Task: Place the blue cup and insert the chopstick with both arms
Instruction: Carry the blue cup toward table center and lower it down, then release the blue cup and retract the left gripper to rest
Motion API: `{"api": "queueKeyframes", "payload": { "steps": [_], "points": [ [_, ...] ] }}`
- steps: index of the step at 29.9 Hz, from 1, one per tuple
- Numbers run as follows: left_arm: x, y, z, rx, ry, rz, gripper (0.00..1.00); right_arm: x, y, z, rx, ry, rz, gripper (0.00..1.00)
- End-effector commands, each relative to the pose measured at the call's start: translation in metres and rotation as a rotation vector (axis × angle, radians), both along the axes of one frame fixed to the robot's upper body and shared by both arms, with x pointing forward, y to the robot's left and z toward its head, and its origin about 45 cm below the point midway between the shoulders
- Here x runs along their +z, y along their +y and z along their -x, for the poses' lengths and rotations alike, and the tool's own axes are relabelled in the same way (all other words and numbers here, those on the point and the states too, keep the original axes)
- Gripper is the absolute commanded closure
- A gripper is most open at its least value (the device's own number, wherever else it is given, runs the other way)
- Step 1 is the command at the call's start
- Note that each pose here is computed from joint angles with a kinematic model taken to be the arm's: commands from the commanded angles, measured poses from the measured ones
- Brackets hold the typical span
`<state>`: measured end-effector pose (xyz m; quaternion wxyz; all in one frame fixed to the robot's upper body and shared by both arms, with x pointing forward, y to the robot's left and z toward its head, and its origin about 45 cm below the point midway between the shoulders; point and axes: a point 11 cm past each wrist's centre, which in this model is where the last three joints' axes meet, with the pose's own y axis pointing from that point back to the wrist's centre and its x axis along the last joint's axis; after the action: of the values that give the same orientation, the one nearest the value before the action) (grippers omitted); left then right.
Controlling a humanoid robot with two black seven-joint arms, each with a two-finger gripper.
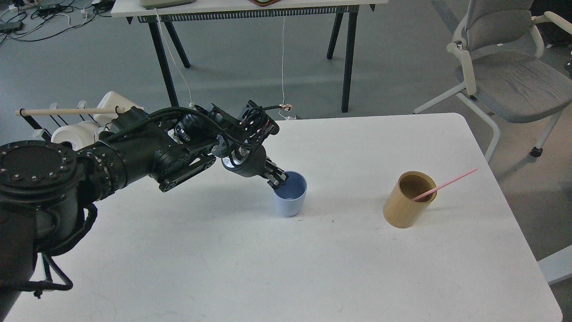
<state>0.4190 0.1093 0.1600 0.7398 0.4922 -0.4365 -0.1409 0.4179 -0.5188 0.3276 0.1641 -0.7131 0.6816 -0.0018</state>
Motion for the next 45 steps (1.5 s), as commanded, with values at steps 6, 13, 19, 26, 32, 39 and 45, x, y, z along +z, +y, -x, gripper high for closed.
{"api": "queueKeyframes", "payload": {
  "steps": [6, 13, 19, 26, 32, 39, 45],
  "points": [
    [0.024, -0.002, -0.013, 0.079, -0.005, 0.134, 0.43, -0.002, 0.002, 0.000, 0.003, 0.002, -0.003, 0.01],
    [0.061, 0.023, -0.036, 0.328, 0.067, 0.456, 0.13, -0.019, 0.027, -0.005, 0.099, 0.087, 0.106, 0.01],
    [0.111, 0.068, -0.060, 0.652, 0.206, 0.981, 0.10, -0.002, 0.059, -0.018, 0.187, 0.046, 0.106, 0.01],
    [0.142, 0.162, -0.069, 0.960, 0.297, 1.536, 0.09, -0.001, 0.112, -0.032, 0.298, -0.005, 0.013, 0.01],
    [0.136, 0.261, -0.045, 1.148, 0.245, 1.806, 0.06, -0.029, 0.149, -0.038, 0.355, 0.027, -0.043, 0.01],
    [0.094, 0.307, -0.014, 1.301, 0.216, 1.880, 0.05, -0.053, 0.196, -0.045, 0.418, 0.048, -0.106, 0.01],
    [0.089, 0.315, -0.008, 1.324, 0.208, 1.893, 0.04, -0.038, 0.199, -0.050, 0.429, 0.019, -0.095, 0.01]
  ]
}}
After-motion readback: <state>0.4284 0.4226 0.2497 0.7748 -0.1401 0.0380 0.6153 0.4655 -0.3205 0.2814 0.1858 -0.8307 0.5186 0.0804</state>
